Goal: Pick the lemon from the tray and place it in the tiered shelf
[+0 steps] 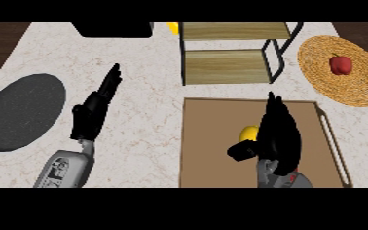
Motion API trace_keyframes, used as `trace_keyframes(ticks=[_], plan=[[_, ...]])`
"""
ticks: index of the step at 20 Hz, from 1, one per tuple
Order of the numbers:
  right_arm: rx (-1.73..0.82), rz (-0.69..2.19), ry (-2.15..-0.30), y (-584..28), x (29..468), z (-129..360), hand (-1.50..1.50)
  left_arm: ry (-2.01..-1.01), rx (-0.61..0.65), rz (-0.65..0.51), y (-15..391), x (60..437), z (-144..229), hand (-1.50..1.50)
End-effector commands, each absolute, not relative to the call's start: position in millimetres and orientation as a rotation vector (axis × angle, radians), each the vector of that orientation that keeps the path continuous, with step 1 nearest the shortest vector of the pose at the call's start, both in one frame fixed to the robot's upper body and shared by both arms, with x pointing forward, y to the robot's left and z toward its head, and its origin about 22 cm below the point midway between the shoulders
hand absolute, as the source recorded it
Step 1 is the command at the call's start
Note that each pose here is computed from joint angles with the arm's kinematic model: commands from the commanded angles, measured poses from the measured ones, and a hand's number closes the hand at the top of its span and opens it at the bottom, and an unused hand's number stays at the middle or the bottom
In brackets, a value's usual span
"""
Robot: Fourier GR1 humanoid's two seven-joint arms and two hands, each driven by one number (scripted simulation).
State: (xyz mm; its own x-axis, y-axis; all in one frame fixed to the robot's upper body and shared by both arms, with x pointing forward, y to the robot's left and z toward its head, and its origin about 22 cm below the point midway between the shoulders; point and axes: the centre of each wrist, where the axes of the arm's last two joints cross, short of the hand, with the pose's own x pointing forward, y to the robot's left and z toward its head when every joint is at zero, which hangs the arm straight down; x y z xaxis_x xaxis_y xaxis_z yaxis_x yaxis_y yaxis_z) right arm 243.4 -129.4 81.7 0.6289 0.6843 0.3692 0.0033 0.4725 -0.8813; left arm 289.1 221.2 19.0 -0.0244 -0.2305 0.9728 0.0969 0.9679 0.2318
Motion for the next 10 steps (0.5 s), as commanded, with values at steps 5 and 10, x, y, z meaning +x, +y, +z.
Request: trace_keyframes(ticks=[5,10], plan=[[-1.019,0.376,-0.628,-133.3,243.5,70.0,-1.5,-1.573,0.12,-0.26,216.3,281.2,20.9,0.0],[-1.016,0.381,-0.632,-137.5,242.0,45.6,-1.5,-1.575,0.109,-0.25,228.5,283.3,10.5,0.0]])
